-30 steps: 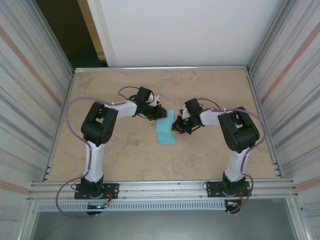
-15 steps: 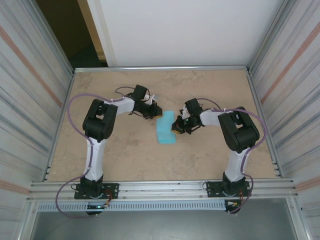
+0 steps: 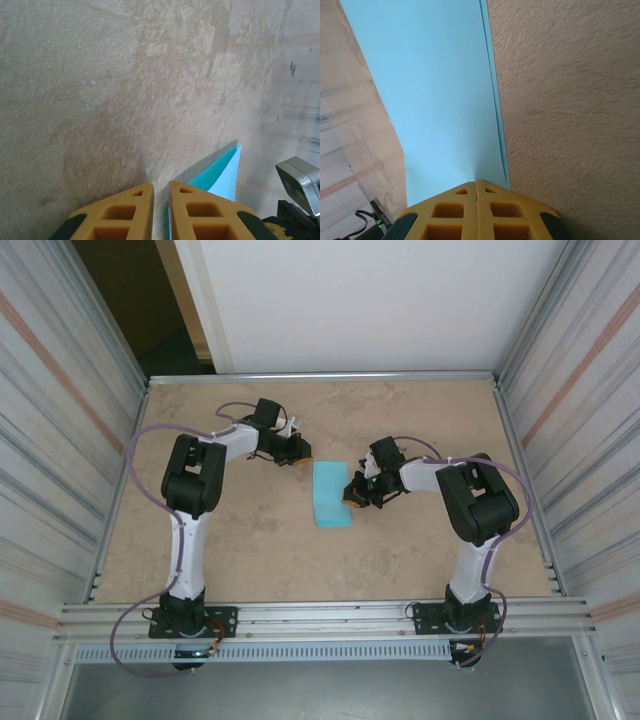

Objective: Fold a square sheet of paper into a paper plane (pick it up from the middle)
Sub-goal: First fold the square sheet of paper in half at the center of the table.

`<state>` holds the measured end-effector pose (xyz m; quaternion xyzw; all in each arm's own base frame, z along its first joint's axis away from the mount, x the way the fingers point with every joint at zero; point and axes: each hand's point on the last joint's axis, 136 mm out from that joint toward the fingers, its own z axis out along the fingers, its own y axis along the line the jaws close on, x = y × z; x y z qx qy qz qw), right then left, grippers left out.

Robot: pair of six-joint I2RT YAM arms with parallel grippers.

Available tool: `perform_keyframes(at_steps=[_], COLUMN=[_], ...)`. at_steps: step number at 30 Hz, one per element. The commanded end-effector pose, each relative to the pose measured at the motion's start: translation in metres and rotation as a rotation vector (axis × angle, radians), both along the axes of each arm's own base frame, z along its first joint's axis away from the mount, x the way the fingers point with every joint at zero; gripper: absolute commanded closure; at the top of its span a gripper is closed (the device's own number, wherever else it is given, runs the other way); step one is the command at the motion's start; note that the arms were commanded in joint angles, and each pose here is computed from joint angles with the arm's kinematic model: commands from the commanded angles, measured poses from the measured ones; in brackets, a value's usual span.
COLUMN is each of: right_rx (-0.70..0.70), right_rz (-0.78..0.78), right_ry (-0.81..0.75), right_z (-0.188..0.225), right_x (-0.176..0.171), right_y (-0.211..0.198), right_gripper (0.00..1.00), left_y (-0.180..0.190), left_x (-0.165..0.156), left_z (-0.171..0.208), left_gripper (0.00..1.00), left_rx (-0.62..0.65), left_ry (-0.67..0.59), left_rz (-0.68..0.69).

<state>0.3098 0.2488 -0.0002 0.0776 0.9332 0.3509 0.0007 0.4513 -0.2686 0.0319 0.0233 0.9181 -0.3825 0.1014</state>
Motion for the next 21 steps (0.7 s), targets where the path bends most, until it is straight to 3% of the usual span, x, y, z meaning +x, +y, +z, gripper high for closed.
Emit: perform_keyframes(at_steps=[1, 5, 11, 21], right_rx=[-0.601, -0.603, -0.604, -0.612], right_rz=[-0.011, -0.008, -0.01, -0.008], right_ry=[0.418, 0.422, 0.423, 0.43], right_z=[-0.105, -0.106, -0.106, -0.109], right_x=[-0.122, -0.124, -0.125, -0.127], right_y=[-0.116, -0.116, -0.116, -0.118], right_gripper=[1.0, 1.0, 1.0, 1.0], left_y=[-0.005, -0.015, -0.031, -0.015], left_x=[-0.012, -0.026, -0.042, -0.022], left_z=[0.038, 0.046, 0.011, -0.023], left_gripper=[0.83, 0.83, 0.84, 0.84], left_rx=[0.029, 0.026, 0.057, 0.124], left_ry=[-0.103, -0.123, -0.045, 0.007], left_rz=[-0.031, -0.03, -0.068, -0.024])
